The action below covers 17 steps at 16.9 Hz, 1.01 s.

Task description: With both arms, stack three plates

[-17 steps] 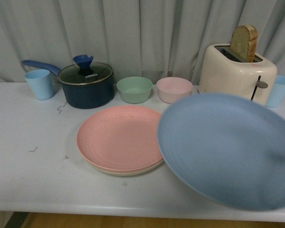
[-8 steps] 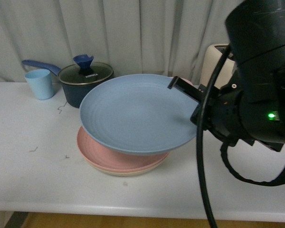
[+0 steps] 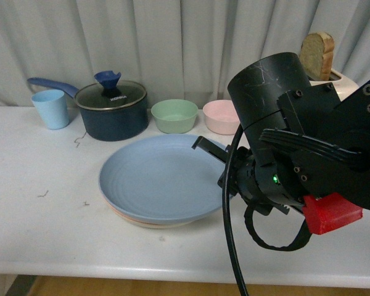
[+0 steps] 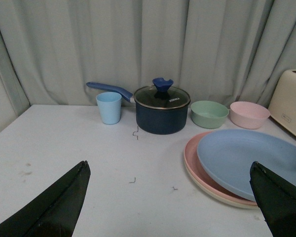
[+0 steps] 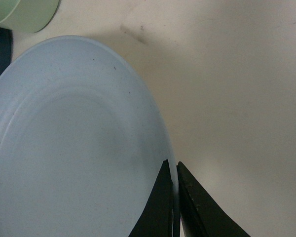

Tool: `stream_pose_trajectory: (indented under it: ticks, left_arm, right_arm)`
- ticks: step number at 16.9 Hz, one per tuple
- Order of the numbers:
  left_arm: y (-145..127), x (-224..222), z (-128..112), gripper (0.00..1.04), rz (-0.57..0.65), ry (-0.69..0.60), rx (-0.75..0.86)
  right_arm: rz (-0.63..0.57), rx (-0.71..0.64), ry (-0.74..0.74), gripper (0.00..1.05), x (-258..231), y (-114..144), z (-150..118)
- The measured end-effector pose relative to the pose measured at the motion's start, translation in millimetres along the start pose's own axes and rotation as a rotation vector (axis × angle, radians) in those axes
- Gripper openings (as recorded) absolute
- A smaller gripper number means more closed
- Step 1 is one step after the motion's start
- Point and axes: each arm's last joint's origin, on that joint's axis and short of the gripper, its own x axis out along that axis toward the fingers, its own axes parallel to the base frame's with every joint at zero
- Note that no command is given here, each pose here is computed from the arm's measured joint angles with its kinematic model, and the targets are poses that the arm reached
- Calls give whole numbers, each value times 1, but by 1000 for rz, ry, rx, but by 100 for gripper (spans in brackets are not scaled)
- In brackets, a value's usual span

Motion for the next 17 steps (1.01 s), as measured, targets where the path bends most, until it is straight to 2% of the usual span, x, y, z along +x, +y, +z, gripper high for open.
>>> stream_pose_trajectory:
  ticks: [7, 8, 9, 11, 12, 17]
  left_arm:
    - [0, 0, 0, 98, 0, 0, 0]
    - [0, 0, 0, 98, 0, 0, 0]
    - [0, 0, 0, 98, 0, 0, 0]
    - [0, 0, 0, 98, 0, 0, 0]
    - [0, 0, 0, 98, 0, 0, 0]
    - [0, 0, 0, 98, 0, 0, 0]
  right_arm:
    - [-27, 18, 0, 3, 27, 3, 2]
    - [-26, 19, -12, 7, 27, 2, 5]
    - [-23, 26, -33, 20, 28, 2, 9]
    - [-18, 33, -44, 38, 28, -2, 10]
    - [-21, 34, -44, 52, 28, -6, 8]
    - [62, 42, -53, 96, 12, -22, 6]
